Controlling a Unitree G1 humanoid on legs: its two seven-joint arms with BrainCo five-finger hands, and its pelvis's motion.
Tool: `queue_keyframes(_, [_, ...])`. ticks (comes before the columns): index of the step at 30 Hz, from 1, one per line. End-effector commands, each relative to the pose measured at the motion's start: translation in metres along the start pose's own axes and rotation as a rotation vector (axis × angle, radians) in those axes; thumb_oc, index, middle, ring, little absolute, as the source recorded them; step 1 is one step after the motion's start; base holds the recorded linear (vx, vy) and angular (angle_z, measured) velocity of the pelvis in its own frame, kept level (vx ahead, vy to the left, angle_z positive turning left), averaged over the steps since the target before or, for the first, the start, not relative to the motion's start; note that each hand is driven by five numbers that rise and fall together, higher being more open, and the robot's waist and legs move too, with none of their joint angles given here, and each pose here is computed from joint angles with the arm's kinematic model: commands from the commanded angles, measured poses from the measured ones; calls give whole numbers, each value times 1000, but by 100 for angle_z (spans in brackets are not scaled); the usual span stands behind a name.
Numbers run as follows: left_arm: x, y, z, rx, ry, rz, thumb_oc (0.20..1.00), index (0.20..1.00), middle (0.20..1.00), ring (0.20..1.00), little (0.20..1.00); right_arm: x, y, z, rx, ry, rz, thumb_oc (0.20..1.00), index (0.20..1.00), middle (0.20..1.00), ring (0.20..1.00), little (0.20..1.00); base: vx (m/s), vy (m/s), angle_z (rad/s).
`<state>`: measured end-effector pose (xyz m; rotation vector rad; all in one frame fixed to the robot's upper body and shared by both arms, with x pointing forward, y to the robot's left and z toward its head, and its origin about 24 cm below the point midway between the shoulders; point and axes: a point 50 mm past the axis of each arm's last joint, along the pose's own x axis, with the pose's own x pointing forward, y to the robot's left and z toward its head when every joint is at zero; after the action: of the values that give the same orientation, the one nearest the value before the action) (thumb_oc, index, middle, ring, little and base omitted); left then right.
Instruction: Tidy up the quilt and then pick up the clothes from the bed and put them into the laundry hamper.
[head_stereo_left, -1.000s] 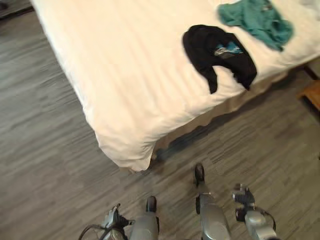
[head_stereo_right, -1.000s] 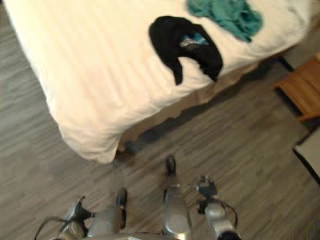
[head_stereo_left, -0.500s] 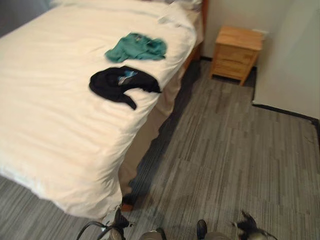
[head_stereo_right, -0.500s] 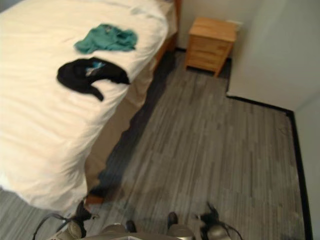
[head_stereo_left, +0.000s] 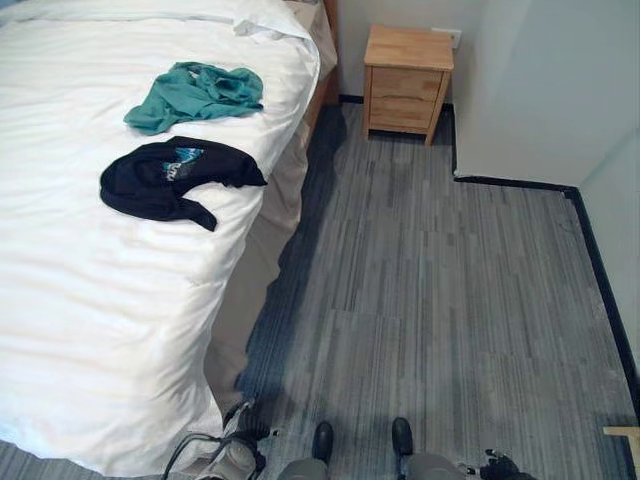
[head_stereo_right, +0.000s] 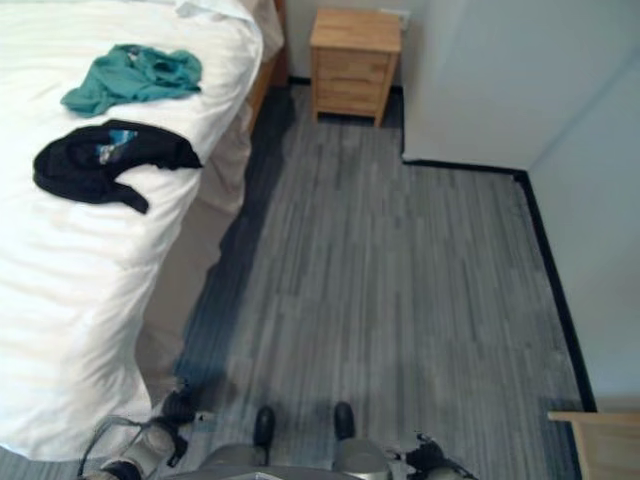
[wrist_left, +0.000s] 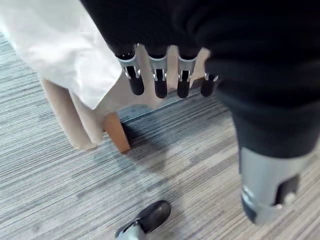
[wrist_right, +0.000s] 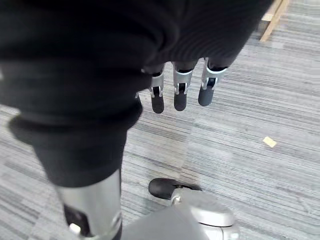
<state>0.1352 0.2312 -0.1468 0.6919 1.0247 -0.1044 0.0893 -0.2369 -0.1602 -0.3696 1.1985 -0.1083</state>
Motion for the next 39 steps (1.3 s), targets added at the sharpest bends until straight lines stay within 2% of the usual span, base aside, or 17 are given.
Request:
queue_keyframes(1, [4, 9, 6, 51, 14, 26, 1000, 1000, 1000, 1000, 1000, 3, -24, 9, 28, -17, -68, 1000, 1000, 1000, 1000, 1000, 96, -214, -11])
queue_keyframes(7, [4, 12, 8, 37, 8, 77, 1000, 1000, 1000, 1000, 1000, 3, -38, 9, 41, -8, -124, 1000, 1000, 1000, 1000, 1000, 171, -157, -19])
queue_keyframes(13, [1, -2, 3, 57, 3, 31, 1000, 1000, 1000, 1000, 1000, 3, -44, 10, 14, -15, -143, 1000, 1000, 1000, 1000, 1000, 549, 61, -10])
queue_keyframes(16, [-2, -6, -13, 58, 61, 12, 1000, 1000, 1000, 1000, 1000, 2, -37, 3, -1, 4, -122, 1000, 1000, 1000, 1000, 1000, 542, 71, -41])
queue_keyframes(21, [-1, 6, -16, 101, 88, 42, 1000, 1000, 1000, 1000, 1000, 3, -36, 12, 16, -31, -122, 1000, 1000, 1000, 1000, 1000, 485, 119, -71])
queue_keyframes(24, [3, 16, -1, 110, 39, 71, 1000, 1000, 1000, 1000, 1000, 3, -29, 17, 12, -53, -106, 1000, 1000, 1000, 1000, 1000, 589, 3, 26])
queue_keyframes(29, [10, 29, 41, 125, -106, 117, 1000, 1000, 1000, 1000, 1000, 3, -25, 17, 59, -40, -104, 1000, 1000, 1000, 1000, 1000, 608, -251, 77])
queue_keyframes(32, [9, 24, 33, 131, -81, 103, 1000, 1000, 1000, 1000, 1000, 3, -25, 12, 36, -19, -97, 1000, 1000, 1000, 1000, 1000, 505, -278, 110])
queue_keyframes(39, [4, 9, 19, 54, -49, 64, 1000, 1000, 1000, 1000, 1000, 4, -42, 20, -53, -40, -128, 1000, 1000, 1000, 1000, 1000, 510, -296, 2])
